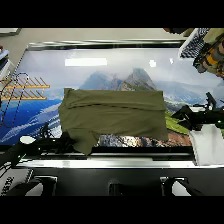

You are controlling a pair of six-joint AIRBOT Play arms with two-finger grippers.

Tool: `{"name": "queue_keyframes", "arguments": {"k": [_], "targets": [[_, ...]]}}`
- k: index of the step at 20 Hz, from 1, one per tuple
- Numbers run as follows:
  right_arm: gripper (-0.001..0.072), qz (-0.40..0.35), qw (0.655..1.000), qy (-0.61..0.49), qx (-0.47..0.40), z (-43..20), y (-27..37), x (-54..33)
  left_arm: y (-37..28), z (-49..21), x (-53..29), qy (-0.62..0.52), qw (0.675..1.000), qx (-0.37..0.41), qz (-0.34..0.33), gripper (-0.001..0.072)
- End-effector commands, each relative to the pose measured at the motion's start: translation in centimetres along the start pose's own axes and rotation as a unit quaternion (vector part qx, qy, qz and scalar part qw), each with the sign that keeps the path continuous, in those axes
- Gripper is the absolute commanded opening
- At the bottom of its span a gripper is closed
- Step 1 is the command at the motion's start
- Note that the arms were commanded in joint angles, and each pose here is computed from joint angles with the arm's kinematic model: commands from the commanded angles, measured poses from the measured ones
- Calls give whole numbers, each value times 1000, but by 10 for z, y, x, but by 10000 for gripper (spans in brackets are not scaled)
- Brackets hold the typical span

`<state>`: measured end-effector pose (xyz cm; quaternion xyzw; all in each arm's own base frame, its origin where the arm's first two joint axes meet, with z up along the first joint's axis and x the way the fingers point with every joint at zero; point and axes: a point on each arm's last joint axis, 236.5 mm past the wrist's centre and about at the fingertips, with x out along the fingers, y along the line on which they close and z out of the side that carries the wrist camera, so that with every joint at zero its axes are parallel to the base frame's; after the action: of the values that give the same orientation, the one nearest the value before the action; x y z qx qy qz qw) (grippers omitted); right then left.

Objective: Fold the clothes and pants, and hang the long-sleeved shirts on hangers.

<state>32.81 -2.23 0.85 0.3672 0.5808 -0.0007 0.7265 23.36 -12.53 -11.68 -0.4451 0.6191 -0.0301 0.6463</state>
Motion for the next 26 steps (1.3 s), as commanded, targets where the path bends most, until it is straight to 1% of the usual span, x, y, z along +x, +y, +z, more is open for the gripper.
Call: {"name": "queue_keyframes", "arguments": {"k": [1, 4, 6, 8, 9, 10, 12, 15, 22, 24, 26], "targets": [[516, 26, 999, -10, 40, 2, 14, -8, -2, -4, 3, 7, 1000, -2, 0, 16], [519, 23, 997, -40, 65, 28, -3, -30, -3, -7, 3, 14, 1000, 0, -2, 15], [519, 11, 995, -42, 88, 32, -39, -40, -3, -8, 3, 16, 1000, 0, -3, 15], [522, 9, 995, -20, 94, 23, -66, -30, -3, -10, 2, 20, 1000, 0, -3, 15], [548, 6, 996, 4, 90, 12, -76, -18, -3, -10, 2, 21, 1000, 0, -3, 15], [554, 9, 996, 28, 90, 1, -81, -5, -3, -10, 2, 21, 1000, 0, -3, 15], [555, 17, 993, 73, 89, -19, -92, 18, -3, -10, 2, 21, 1000, 0, -3, 15], [555, 42, 989, 110, 84, -39, -97, 43, -3, -10, 2, 21, 1000, 0, -3, 15], [546, 75, 986, 120, 88, -62, -97, 71, -3, -10, 2, 21, 1000, 0, -3, 16], [515, 91, 986, 109, 91, -63, -93, 76, -3, -10, 2, 21, 1000, 0, -3, 16], [498, 89, 986, 104, 96, -63, -95, 80, -3, -10, 2, 21, 1000, 0, -3, 16]]}}
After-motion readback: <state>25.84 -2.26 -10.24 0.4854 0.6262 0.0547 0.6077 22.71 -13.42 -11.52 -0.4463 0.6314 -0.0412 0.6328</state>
